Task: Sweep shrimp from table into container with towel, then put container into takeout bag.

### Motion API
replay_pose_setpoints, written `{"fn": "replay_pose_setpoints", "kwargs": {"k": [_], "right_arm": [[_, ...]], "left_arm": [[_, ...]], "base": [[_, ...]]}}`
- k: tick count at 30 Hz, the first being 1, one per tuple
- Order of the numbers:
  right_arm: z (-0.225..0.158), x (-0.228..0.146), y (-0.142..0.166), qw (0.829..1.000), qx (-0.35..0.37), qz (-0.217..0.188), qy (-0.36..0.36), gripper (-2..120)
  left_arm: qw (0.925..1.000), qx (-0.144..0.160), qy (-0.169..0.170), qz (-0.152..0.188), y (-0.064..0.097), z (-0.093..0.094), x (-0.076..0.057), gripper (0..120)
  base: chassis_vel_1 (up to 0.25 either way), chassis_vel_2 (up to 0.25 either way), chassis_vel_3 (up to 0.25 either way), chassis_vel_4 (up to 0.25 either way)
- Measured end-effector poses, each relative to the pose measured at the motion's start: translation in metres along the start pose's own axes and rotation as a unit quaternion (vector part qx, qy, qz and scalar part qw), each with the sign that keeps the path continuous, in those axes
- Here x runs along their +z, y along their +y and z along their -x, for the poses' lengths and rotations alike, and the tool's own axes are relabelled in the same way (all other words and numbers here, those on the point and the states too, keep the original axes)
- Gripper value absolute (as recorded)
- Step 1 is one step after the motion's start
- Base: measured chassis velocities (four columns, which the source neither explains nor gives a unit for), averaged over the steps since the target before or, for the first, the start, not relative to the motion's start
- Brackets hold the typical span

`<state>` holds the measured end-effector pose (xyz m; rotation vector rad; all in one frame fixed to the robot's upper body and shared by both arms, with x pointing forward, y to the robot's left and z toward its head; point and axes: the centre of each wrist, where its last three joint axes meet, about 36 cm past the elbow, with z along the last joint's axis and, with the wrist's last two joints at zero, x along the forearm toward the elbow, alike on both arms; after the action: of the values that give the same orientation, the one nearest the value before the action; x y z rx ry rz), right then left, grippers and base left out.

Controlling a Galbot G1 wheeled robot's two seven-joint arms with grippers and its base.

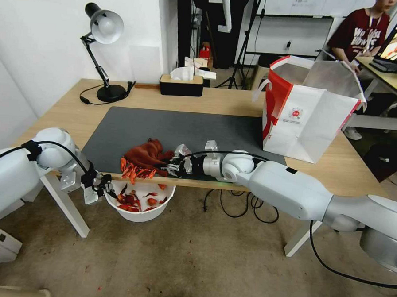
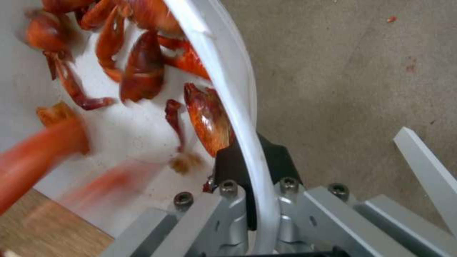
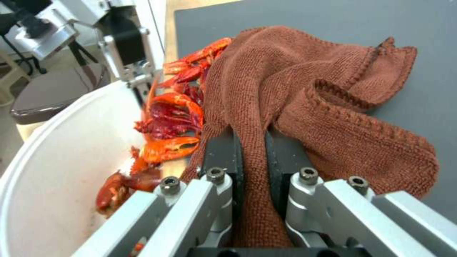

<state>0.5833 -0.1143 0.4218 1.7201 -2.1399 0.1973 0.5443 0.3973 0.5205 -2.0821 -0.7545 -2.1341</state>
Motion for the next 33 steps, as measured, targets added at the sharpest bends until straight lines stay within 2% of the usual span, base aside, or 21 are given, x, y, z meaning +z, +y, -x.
{"fn": "replay_pose_setpoints", "kwargs": {"k": [12, 26, 33], "right_arm": [[-0.019, 0.009, 0.022, 1.000, -0.015, 0.004, 0.002, 8], [-0.036, 0.017, 0.034, 1.000, -0.025, 0.008, 0.005, 8], [-0.042, 0.024, 0.045, 0.999, -0.045, 0.013, 0.009, 8]], "left_arm": [[1.0000, -0.002, 0.002, -0.002, 0.001, -0.001, 0.003, 0], [1.0000, -0.002, 0.004, -0.002, 0.003, -0.001, 0.005, 0], [1.0000, -0.002, 0.005, 0.003, 0.008, -0.002, 0.007, 0]], "base": [[0.000, 0.000, 0.000, 0.000], [0.000, 0.000, 0.000, 0.000], [0.000, 0.000, 0.000, 0.000]]}}
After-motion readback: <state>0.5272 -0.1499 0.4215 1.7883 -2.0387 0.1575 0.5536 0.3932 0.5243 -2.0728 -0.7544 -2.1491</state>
